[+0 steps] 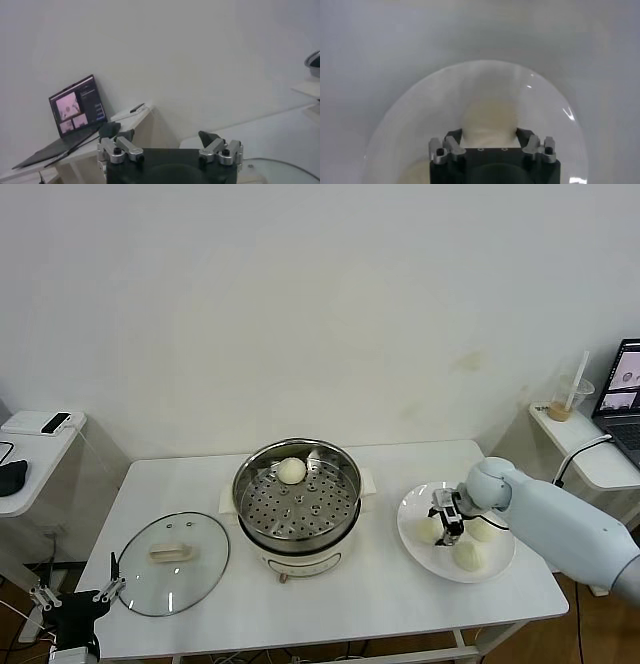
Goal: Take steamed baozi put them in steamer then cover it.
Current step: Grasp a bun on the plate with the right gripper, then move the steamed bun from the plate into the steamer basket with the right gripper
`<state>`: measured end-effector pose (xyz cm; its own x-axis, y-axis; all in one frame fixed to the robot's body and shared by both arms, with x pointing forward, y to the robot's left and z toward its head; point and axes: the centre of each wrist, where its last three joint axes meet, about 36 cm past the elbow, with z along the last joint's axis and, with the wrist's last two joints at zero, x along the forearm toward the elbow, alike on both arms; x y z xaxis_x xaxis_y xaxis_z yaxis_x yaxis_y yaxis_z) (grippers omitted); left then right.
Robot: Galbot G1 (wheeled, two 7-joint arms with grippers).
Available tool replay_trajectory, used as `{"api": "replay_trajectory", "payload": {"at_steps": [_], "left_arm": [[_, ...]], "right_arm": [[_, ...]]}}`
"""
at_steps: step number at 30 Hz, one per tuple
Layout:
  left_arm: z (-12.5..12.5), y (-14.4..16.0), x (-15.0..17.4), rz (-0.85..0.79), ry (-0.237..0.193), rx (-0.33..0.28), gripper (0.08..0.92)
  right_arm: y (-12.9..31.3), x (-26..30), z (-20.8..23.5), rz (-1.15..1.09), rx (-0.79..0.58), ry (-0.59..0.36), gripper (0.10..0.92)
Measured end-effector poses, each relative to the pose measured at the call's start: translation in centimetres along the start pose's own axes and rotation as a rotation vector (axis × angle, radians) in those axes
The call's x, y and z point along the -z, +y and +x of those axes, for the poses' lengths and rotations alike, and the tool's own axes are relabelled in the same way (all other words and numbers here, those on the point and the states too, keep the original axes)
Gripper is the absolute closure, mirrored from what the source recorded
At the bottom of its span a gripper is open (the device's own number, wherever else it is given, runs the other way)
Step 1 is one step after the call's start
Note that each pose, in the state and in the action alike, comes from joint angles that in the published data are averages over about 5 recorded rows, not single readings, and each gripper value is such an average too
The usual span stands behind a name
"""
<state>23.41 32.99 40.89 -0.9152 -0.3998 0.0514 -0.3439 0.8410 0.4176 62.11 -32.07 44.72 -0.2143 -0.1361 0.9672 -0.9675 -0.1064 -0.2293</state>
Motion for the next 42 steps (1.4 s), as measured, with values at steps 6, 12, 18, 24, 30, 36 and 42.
{"api": "replay_trajectory", "payload": {"at_steps": [6,12,18,24,30,36,42], "left_arm": [[0.2,0.0,0.1,0.003,-0.001,0.002,0.177],[0.2,0.0,0.2,0.005,-0.005,0.005,0.177],[0.2,0.1,0.4,0.006,-0.011,0.004,0.177],[0.2,0.2,0.7,0.001,-0.021,-0.001,0.177],[0.0,0.1,1.0,0.001,-0.033,-0.011,0.177],[-0.2,-0.1,1.2,0.003,-0.040,-0.017,0.177],[-0.4,-0.1,1.3,0.001,-0.046,-0.019,0.177]], "right_arm": [[-0.3,-0.2,0.7,0.004,0.002,0.004,0.449],[-0.9,-0.5,2.3,0.004,-0.010,0.001,0.481],[-1.7,-1.0,5.3,-0.005,-0.045,-0.002,0.492],[-3.1,-0.8,10.1,-0.003,-0.108,-0.018,0.484],[-4.9,2.1,15.5,0.036,-0.182,-0.065,0.478],[-6.6,7.1,20.0,0.095,-0.238,-0.121,0.471],[-8.0,13.3,21.8,0.139,-0.253,-0.184,0.467]]}}
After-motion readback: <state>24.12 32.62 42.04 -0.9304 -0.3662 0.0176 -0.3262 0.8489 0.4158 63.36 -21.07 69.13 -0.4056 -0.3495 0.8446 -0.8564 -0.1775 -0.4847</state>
